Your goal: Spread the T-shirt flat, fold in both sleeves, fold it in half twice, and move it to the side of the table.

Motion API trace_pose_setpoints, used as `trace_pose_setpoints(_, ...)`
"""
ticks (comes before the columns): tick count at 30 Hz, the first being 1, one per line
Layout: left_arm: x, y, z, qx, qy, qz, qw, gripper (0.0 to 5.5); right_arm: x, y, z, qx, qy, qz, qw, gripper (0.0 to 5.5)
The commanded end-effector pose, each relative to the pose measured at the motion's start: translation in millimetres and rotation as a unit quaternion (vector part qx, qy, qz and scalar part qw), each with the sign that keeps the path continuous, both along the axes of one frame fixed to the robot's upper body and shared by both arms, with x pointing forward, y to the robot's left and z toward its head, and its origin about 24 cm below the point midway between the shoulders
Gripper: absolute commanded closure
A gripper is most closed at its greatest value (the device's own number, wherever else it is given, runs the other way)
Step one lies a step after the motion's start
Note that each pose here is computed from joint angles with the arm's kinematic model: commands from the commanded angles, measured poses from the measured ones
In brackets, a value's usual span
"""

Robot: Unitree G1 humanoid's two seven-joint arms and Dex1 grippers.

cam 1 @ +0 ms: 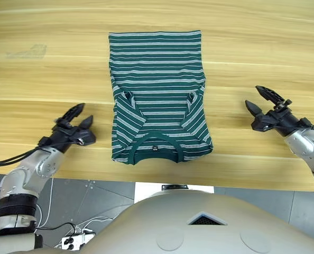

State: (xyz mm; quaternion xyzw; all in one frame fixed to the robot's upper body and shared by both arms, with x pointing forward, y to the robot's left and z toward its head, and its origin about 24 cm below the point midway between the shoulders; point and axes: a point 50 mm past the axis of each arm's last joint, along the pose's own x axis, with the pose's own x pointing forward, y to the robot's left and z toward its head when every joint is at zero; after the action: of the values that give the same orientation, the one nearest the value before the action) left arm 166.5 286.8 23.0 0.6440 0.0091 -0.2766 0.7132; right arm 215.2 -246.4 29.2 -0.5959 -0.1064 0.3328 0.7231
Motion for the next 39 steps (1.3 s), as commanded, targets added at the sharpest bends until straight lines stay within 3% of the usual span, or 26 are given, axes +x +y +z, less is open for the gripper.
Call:
trace_pose_setpoints(1,-20,-10,7,0.015,0.068,-0.042,0.997,2.74,-14,12,6,-0.027,0.046,0.096,0.994,2.63)
trace_pose_setpoints(6,-18,-39,36,0.029,0.096,-0.158,0.982,2.74,-46,9,16,-0.066,0.144,0.164,0.974,2.63)
trace_pose_setpoints(15,-18,-49,44,0.061,0.148,-0.222,0.962,2.74,-66,19,13,-0.058,0.200,0.200,0.958,2.63)
trace_pose_setpoints(23,-35,-25,44,0.095,0.190,-0.184,0.960,2.74,-70,39,11,-0.038,0.214,0.232,0.948,2.63)
trace_pose_setpoints(30,-41,-29,41,0.104,0.226,-0.215,0.944,2.74,-71,56,7,-0.010,0.204,0.241,0.949,2.63)
trace_pose_setpoints(39,-37,-47,21,0.071,0.241,-0.238,0.938,2.74,-70,58,6,-0.004,0.202,0.247,0.948,2.63)
